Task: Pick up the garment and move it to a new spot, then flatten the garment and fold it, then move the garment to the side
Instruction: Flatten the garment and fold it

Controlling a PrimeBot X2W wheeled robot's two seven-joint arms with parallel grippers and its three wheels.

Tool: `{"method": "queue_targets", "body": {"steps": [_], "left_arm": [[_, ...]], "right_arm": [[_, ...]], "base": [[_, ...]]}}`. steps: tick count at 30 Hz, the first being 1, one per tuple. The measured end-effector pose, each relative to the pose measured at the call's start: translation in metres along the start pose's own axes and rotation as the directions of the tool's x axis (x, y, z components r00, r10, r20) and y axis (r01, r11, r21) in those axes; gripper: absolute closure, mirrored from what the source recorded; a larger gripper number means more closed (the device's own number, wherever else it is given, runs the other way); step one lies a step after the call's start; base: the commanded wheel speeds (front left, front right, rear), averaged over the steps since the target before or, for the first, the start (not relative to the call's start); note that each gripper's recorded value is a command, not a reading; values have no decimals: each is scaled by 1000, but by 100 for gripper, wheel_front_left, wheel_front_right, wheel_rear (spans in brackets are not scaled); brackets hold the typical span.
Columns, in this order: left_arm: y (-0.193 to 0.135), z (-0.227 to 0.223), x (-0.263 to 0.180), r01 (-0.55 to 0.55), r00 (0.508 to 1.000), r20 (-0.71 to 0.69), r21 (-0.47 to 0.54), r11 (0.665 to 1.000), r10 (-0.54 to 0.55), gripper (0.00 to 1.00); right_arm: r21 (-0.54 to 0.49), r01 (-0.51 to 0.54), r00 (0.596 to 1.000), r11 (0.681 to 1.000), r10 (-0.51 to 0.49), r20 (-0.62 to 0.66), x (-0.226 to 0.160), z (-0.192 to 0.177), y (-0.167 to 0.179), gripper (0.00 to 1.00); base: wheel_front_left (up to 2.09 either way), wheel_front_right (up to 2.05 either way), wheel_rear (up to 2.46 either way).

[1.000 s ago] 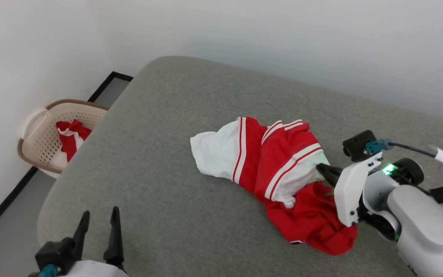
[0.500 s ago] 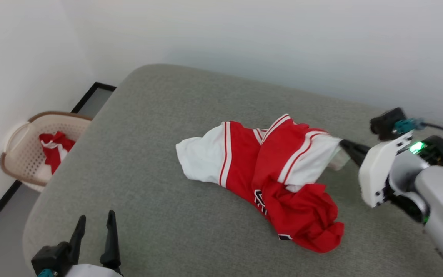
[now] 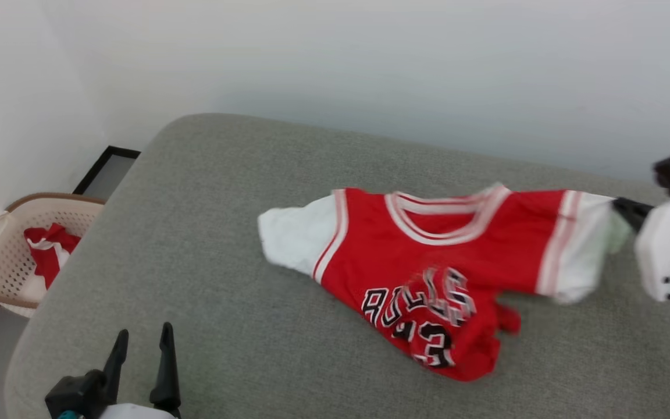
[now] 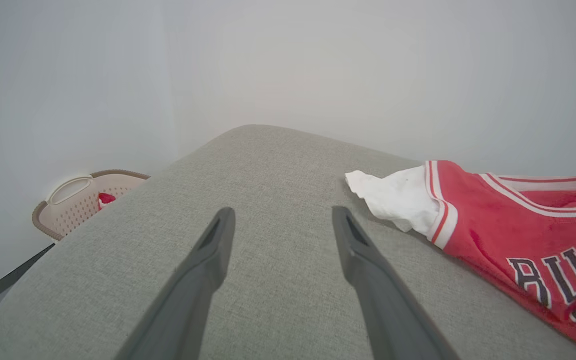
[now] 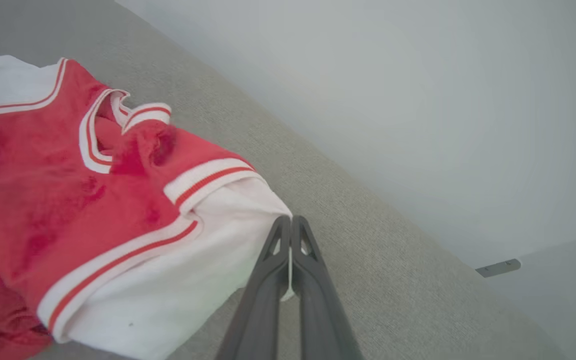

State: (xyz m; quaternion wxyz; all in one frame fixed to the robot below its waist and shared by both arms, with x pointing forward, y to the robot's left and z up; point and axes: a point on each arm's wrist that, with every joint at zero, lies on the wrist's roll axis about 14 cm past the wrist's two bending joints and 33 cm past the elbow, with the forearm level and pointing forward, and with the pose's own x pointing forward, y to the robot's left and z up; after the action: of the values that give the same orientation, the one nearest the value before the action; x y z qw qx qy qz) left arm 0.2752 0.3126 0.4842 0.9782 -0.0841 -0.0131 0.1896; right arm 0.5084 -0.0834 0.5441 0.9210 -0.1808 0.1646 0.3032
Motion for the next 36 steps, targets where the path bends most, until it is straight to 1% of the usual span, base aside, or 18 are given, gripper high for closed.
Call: {"method": "queue_targets", "body": {"steps": [6, 13, 17, 25, 26, 27, 28, 30, 31, 32, 36], "left_arm": [[-6, -2, 5, 16, 1000, -10, 3, 1000, -16, 0], [-11, -6, 12, 28, 999, -25, 11, 1000, -28, 0], [-14, -6, 17, 36, 999, -27, 15, 999, -36, 0], [-11, -8, 21, 32, 999, -40, 29, 999, -31, 0], [-11, -8, 22, 32, 999, -41, 30, 999, -31, 0], [-11, -8, 22, 33, 999, -42, 30, 999, -32, 0], [-12, -8, 22, 35, 999, -42, 30, 999, -34, 0], [-12, -8, 23, 39, 998, -42, 33, 999, -38, 0], [-13, -8, 24, 43, 998, -42, 34, 998, -42, 0], [-15, -8, 25, 47, 998, -41, 33, 998, -46, 0], [-19, -7, 27, 64, 997, -37, 31, 997, -63, 0]], "right_arm": [[5, 77, 993, 997, -76, -94, -13, -33, -37, 100], [29, 114, 973, 993, -105, -204, -13, -79, -51, 100], [60, 129, 962, 990, -110, -249, -7, -103, -52, 100], [133, 149, 939, 980, -98, -330, 5, -140, -42, 100], [143, 149, 939, 978, -95, -330, 6, -141, -40, 97], [145, 149, 939, 978, -94, -330, 6, -141, -39, 64], [146, 149, 939, 978, -94, -330, 6, -141, -38, 58], [146, 153, 938, 977, -97, -332, 6, -142, -38, 51], [148, 158, 938, 976, -102, -330, 5, -141, -40, 18], [145, 161, 938, 976, -105, -331, 3, -140, -41, 0], [142, 161, 942, 977, -109, -317, -1, -134, -42, 0]], "base": [[0, 0, 0], [0, 0, 0], [0, 0, 0], [0, 0, 0], [0, 0, 0], [0, 0, 0], [0, 0, 0], [0, 0, 0], [0, 0, 0], [0, 0, 0], [0, 0, 0]]}}
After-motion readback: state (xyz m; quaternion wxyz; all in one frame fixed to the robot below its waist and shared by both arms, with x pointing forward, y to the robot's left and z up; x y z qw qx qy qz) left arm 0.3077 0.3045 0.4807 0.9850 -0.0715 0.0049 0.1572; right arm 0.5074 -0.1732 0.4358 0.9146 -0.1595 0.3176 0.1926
